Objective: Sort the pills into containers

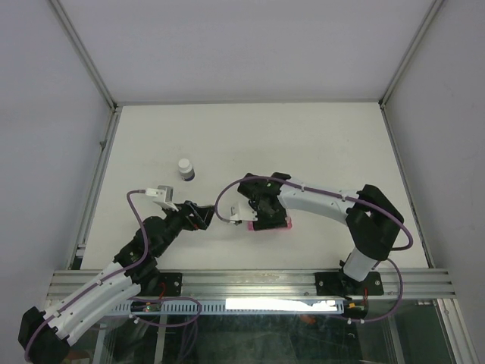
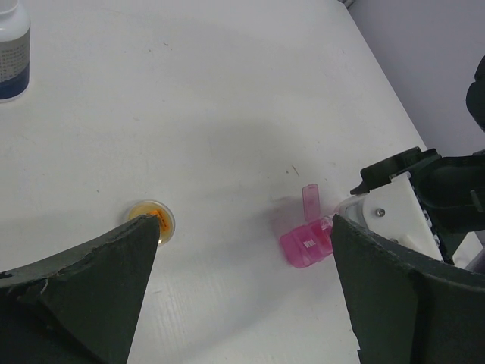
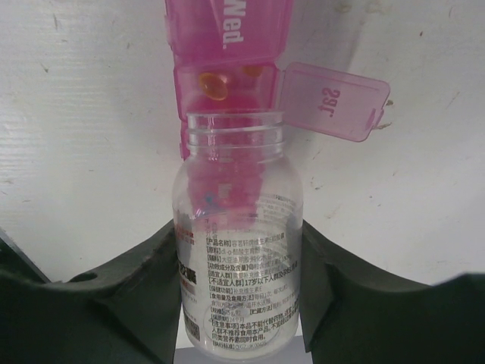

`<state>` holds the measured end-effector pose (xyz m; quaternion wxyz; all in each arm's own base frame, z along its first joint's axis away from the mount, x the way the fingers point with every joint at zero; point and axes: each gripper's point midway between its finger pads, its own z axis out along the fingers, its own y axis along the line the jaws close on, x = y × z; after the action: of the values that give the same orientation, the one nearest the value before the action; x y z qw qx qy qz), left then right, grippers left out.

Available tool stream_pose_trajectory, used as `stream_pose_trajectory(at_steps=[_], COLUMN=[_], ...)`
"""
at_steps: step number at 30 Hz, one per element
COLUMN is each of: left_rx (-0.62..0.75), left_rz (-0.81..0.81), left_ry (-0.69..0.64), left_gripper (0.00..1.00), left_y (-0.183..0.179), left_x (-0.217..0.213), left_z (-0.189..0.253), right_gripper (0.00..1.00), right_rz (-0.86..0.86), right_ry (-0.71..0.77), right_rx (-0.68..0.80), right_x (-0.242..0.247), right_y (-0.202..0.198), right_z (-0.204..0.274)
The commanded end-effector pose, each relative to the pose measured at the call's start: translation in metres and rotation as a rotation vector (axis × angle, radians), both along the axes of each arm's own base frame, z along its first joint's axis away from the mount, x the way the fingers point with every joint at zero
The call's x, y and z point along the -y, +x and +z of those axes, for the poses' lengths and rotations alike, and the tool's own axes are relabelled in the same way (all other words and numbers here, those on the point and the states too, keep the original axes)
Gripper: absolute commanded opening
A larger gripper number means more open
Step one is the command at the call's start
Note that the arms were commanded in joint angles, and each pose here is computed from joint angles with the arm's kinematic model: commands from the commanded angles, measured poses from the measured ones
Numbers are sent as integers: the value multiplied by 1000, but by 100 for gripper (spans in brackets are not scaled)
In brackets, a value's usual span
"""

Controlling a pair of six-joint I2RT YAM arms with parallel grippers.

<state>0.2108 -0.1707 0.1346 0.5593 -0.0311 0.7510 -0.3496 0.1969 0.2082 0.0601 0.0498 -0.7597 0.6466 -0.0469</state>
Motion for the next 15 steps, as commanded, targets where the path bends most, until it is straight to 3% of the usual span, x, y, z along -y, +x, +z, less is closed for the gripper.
stream_pose_trajectory(at_steps=[1,10,15], left_rx=[27,43,49], left_rz=[8,-29,-89], left_ry=[-15,-58,-119], left_gripper=[99,99,99], left_y=[2,-3,-10], left_x=[-1,4,14], left_z=[9,16,21], right_gripper=[0,0,0], right_rz=[-7,-24,-113], right_ry=[3,91,316], right_rx=[54,12,-83], right_x=[-4,-11,-12], right_y=[9,-4,-6], right_z=[19,28,47])
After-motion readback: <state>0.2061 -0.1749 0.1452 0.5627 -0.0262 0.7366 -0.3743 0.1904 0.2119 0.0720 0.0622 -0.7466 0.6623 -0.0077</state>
